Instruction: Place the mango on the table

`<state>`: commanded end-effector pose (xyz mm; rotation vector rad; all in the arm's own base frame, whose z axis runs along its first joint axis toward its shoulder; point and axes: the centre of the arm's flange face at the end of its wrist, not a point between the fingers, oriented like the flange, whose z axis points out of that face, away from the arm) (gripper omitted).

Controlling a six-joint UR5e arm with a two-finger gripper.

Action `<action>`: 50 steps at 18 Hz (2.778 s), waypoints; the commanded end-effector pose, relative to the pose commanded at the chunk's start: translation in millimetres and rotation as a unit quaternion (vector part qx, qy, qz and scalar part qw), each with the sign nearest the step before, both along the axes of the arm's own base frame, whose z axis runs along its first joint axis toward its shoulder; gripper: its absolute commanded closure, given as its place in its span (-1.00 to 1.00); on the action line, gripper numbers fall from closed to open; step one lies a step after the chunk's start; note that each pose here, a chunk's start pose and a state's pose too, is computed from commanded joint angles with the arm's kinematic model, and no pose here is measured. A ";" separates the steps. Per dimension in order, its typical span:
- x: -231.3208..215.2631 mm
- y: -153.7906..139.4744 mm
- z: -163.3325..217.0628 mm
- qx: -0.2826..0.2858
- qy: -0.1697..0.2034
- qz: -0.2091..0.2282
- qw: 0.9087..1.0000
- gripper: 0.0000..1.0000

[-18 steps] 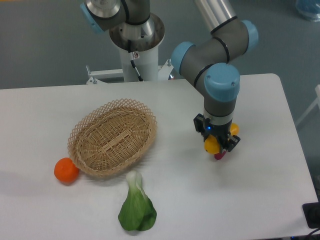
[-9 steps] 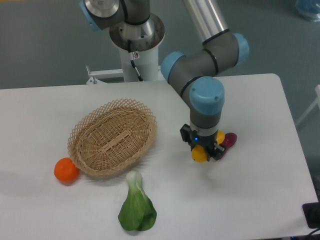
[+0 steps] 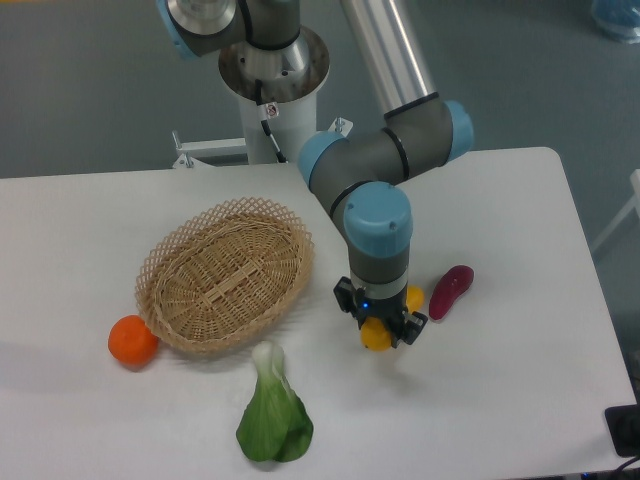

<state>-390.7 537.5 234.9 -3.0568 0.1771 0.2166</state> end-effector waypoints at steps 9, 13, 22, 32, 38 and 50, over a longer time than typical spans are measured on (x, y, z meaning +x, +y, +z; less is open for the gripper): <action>7.9 15.5 -11.0 -0.003 -0.005 0.011 1.000 0.37; 19.3 -7.4 -23.8 -0.033 -0.006 -0.047 0.998 0.35; 8.8 2.5 -31.4 -0.031 -0.006 -0.029 0.999 -0.06; -1.1 -1.6 -20.5 -0.024 0.001 -0.019 1.000 -1.00; -33.3 -30.9 6.2 -0.009 0.006 0.008 1.000 -1.00; -85.0 -62.3 54.5 -0.006 -0.001 -0.041 0.999 -1.00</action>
